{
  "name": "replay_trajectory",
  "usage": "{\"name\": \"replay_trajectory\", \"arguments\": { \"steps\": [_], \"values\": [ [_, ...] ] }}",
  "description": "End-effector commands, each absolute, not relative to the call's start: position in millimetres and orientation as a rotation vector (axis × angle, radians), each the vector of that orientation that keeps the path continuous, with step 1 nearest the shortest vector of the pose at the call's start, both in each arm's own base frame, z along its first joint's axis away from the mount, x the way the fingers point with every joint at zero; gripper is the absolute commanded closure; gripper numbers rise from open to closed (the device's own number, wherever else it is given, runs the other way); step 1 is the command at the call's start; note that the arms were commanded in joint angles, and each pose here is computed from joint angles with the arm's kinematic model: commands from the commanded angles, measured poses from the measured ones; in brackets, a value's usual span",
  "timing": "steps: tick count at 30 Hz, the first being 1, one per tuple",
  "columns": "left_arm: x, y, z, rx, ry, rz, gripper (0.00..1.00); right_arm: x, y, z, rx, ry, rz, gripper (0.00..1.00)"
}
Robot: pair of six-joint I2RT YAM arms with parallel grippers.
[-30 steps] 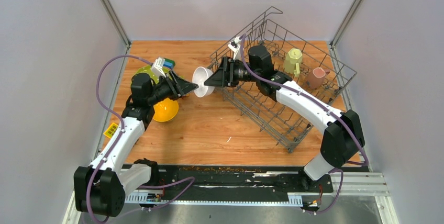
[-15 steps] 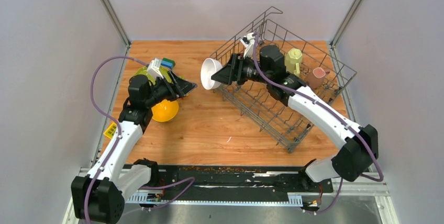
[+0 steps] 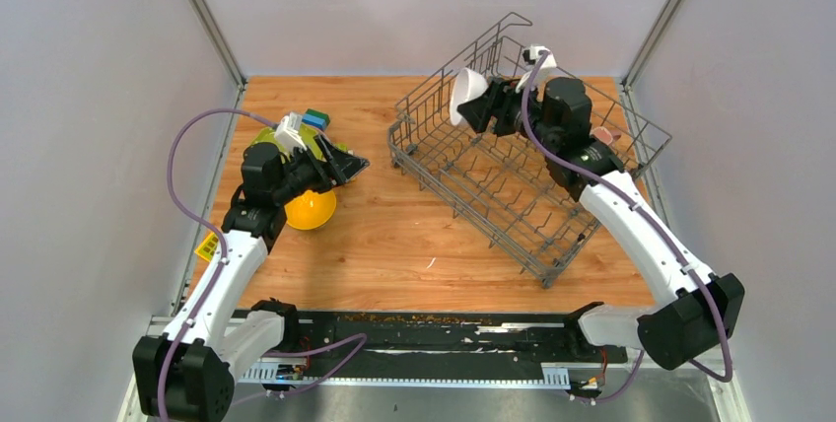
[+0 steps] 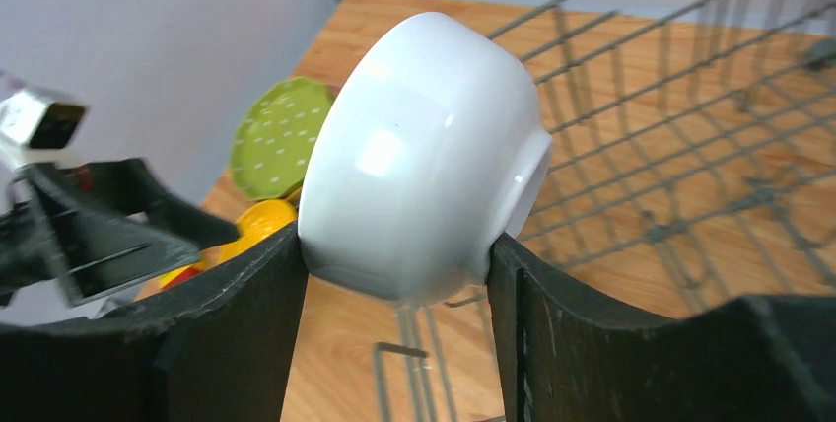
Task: Load the mixed dishes into the dish rack
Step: Pick up the bowl from the center of the board, then turn the bowl upside down on the dish rack.
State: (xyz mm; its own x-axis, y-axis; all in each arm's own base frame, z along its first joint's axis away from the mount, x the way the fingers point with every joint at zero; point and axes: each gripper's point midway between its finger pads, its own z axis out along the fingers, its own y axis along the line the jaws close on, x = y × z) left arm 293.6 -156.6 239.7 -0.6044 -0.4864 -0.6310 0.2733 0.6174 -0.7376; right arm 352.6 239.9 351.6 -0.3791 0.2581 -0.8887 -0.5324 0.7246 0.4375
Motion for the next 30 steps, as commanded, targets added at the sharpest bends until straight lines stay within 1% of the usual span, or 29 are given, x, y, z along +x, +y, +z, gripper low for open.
{"name": "replay_trajectory", "arguments": {
  "steps": [1, 5, 14, 20, 22, 24, 30],
  "values": [
    [295, -155, 257, -0.119, 1.903, -1.048, 0.16, 377, 196, 365, -0.206, 1.695, 0.647, 0.77],
    [294, -156, 254, -0.117, 1.914, -1.046, 0.16, 395, 181, 357, -0.256, 1.7, 0.543, 0.77],
    [294, -152, 252, -0.115, 1.927, -1.015, 0.16, 433, 170, 343, -0.477, 1.687, 0.281, 0.74],
    [290, -152, 253, -0.096, 1.933, -1.006, 0.17, 464, 156, 312, -0.676, 1.716, 0.027, 0.74],
    [288, -152, 252, -0.091, 1.933, -1.005, 0.17, 476, 153, 300, -0.773, 1.714, -0.055, 0.75],
    [288, -152, 252, -0.093, 1.931, -1.008, 0.17, 488, 150, 292, -0.806, 1.723, -0.113, 0.77],
    [285, -151, 253, -0.1, 1.923, -1.008, 0.17, 517, 137, 271, -0.879, 1.747, -0.247, 0.8]
  ]
}}
